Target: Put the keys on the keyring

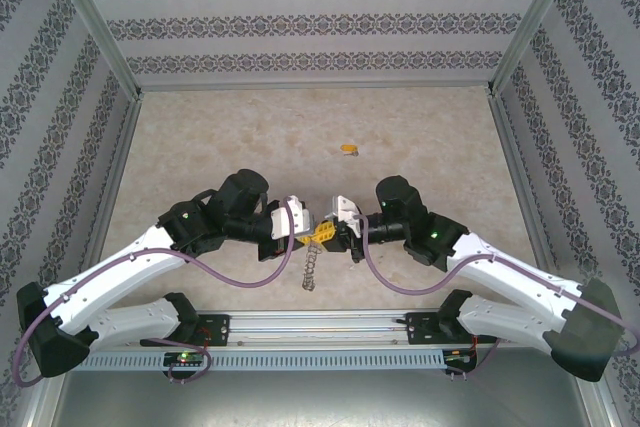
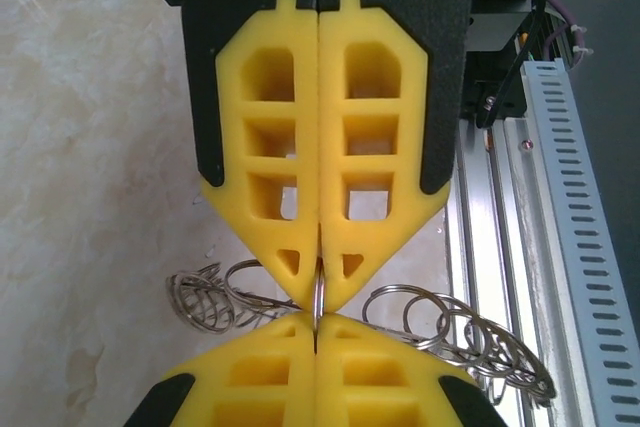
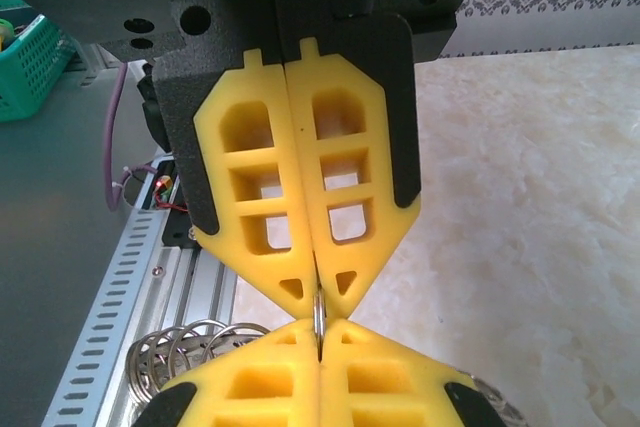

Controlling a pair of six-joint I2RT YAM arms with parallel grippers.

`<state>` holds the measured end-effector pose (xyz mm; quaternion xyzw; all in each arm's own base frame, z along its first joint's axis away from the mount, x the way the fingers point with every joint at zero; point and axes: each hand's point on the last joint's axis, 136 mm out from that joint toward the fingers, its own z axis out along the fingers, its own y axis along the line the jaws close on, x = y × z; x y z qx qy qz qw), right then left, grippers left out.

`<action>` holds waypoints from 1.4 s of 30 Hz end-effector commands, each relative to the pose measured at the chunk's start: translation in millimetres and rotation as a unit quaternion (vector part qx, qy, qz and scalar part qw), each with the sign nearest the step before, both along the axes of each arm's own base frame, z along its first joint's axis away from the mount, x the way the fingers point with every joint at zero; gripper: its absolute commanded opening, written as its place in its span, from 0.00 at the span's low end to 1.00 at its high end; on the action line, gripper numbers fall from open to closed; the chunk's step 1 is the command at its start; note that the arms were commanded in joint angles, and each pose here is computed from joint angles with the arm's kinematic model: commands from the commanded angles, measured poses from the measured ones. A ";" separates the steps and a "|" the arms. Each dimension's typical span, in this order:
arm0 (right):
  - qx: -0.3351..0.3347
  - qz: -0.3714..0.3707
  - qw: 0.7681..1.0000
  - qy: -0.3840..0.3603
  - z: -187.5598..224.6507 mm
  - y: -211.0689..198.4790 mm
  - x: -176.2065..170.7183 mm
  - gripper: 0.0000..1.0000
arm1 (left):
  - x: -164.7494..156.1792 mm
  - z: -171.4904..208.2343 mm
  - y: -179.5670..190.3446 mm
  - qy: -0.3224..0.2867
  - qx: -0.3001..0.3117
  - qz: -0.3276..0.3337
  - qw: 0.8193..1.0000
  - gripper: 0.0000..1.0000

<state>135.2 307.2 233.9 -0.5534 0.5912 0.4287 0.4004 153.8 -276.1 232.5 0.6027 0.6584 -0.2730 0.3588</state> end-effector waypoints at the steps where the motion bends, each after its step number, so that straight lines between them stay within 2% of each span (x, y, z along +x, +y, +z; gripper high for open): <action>1: 0.061 0.012 0.998 -0.032 33.2 -0.1 -7.2 0.00 | -0.5 25.4 -10.0 -0.039 -0.085 0.003 0.996 0.05; 6: 0.139 0.025 0.990 -0.023 59.0 -4.9 -13.2 0.00 | -3.4 41.3 -14.2 -0.047 -0.173 0.009 0.984 0.20; 10: 0.177 0.036 0.983 -0.020 69.3 -5.8 -18.0 0.00 | -4.6 51.4 -15.5 -0.051 -0.217 0.011 0.975 0.21; 16: 0.186 0.041 0.982 -0.015 66.8 -3.7 -18.6 0.00 | -10.0 67.5 -11.8 -0.061 -0.254 0.005 0.965 0.21; 23: 0.198 0.052 0.979 -0.009 67.4 -0.9 -20.6 0.00 | -12.6 72.0 -9.8 -0.064 -0.265 0.002 0.962 0.16; 42: 0.180 0.051 0.982 -0.005 54.3 -5.6 -24.7 0.00 | -13.3 76.0 -1.8 -0.084 -0.248 0.010 0.965 0.19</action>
